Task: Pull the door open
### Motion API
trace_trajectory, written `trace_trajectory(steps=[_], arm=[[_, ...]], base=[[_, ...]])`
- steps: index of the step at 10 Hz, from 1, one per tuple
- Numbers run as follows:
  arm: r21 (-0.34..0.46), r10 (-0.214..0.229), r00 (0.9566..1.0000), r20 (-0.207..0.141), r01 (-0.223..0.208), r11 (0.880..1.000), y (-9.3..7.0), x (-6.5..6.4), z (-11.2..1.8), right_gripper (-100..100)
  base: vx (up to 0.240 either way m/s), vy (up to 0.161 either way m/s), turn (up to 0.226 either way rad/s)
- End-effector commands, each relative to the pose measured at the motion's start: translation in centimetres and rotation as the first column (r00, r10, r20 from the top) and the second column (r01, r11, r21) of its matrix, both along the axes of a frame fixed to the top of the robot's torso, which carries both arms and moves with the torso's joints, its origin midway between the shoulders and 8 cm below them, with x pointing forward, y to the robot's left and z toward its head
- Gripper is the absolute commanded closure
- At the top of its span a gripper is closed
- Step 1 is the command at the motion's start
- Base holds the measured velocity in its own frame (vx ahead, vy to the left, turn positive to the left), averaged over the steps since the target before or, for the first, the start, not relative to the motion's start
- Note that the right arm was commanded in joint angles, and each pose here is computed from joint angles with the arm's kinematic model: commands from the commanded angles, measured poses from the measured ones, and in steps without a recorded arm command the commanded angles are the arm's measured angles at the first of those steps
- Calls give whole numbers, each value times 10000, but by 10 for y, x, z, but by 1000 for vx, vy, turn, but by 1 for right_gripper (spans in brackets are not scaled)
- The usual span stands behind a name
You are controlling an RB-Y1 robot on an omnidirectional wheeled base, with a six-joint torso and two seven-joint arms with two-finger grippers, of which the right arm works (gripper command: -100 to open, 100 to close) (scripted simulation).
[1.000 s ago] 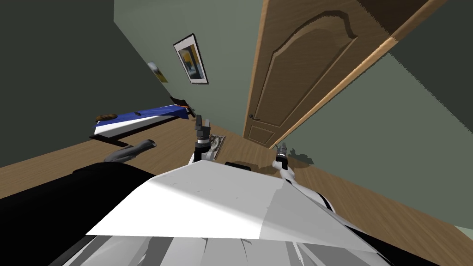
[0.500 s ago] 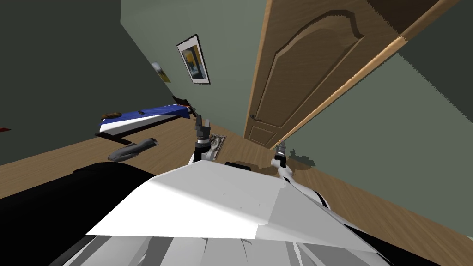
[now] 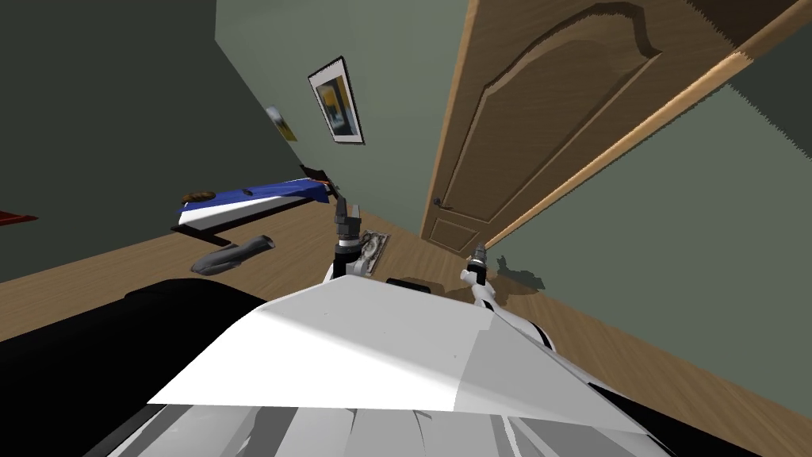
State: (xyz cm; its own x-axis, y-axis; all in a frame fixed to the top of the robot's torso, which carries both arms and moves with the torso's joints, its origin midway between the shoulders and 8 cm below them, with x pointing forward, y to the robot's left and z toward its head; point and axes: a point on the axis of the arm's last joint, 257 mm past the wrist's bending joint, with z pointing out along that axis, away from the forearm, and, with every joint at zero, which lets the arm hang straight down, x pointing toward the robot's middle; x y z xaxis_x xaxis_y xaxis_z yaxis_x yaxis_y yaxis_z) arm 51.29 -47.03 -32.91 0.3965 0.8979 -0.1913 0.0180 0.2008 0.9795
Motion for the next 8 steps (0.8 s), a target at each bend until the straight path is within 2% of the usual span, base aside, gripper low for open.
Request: trace_trajectory(steps=[1, 4, 5, 6, 7, 8], arm=[[-26, -58, 10000, 16, 58, 10000, 7, 3, 0, -100], [38, -145, 9999, 29, 145, 9999, 25, 9, -2, -100], [38, -145, 9999, 29, 145, 9999, 25, 9, -2, -100], [126, -183, 9998, 23, 182, 9998, 38, 12, -4, -100], [126, -183, 9998, 23, 182, 9998, 38, 12, -4, -100], [203, -204, 9998, 11, 204, 9996, 49, 14, -6, -100]], base=[[86, 53, 38], [105, 69, 47], [92, 58, 12], [152, 32, 61], [149, 26, 41], [167, 44, 35]])
